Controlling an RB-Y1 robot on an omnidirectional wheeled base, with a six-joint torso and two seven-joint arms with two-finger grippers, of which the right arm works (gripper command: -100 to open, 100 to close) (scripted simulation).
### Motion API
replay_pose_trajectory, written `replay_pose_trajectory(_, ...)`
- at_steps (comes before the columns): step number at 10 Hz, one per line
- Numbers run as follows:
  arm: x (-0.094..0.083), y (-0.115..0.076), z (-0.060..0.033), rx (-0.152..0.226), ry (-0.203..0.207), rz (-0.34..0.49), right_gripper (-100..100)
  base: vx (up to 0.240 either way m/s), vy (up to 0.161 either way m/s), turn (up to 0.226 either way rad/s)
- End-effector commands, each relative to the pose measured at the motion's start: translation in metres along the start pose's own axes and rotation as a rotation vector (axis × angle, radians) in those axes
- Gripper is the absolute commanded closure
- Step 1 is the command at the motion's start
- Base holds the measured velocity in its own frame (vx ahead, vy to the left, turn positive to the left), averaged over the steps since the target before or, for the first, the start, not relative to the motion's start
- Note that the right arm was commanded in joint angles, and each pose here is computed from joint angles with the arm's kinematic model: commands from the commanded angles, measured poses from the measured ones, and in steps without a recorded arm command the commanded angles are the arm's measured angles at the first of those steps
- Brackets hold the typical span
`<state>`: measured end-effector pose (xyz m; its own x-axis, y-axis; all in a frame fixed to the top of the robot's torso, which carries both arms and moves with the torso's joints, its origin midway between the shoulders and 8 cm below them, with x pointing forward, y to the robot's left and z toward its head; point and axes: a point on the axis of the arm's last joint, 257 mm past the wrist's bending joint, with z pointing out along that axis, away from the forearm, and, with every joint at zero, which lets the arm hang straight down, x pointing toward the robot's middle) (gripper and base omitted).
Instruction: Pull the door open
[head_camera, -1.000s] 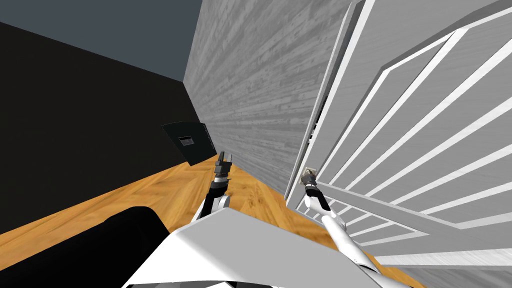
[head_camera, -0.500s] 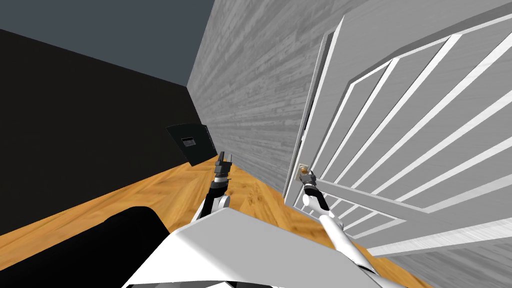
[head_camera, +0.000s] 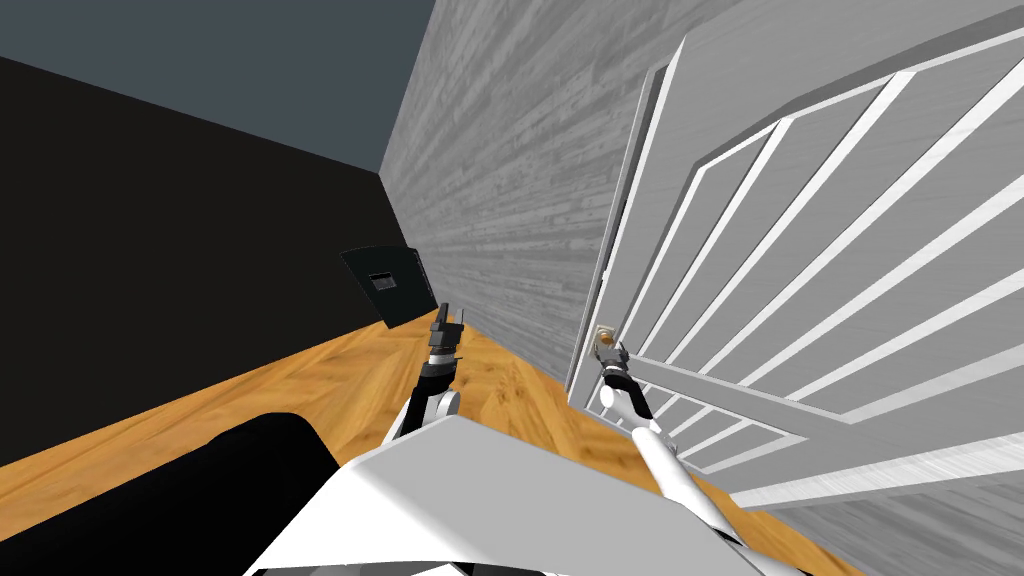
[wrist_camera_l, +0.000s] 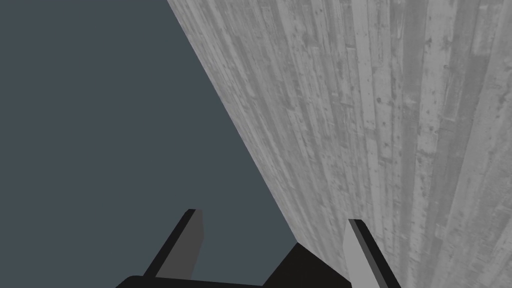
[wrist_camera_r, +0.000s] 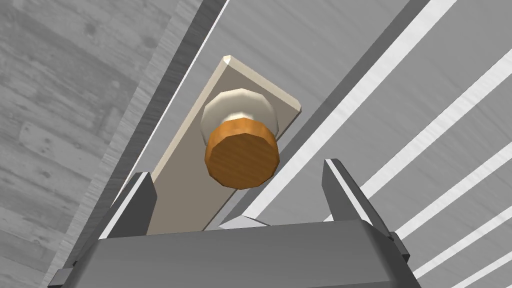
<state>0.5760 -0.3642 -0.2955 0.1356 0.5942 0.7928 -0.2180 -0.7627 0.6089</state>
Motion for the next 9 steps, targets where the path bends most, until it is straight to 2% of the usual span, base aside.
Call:
replay_pose_trajectory(1, 0.001, -0.002, -0.0005, -0.001, -0.002, 0.051, -100, -0.052, -0.032, 0.023)
replay_pose_trajectory(3, 0.006, -0.008, -0.002, -0.006, -0.01, 0.177, -100, -0.087, -0.043, 0.042)
replay_pose_trajectory(4, 0.006, -0.008, -0.002, -0.006, -0.009, 0.187, -100, -0.073, -0.034, 0.021)
replay_pose_trajectory(7, 0.013, -0.017, -0.0042, -0.012, -0.02, 0.368, -100, -0.079, -0.03, 0.044)
replay_pose_trajectory(8, 0.013, -0.017, -0.0042, -0.012, -0.02, 0.376, -100, -0.06, -0.028, 0.019)
replay_pose_trajectory(9, 0.015, -0.02, -0.0049, -0.014, -0.023, 0.433, -100, -0.049, -0.027, 0.027)
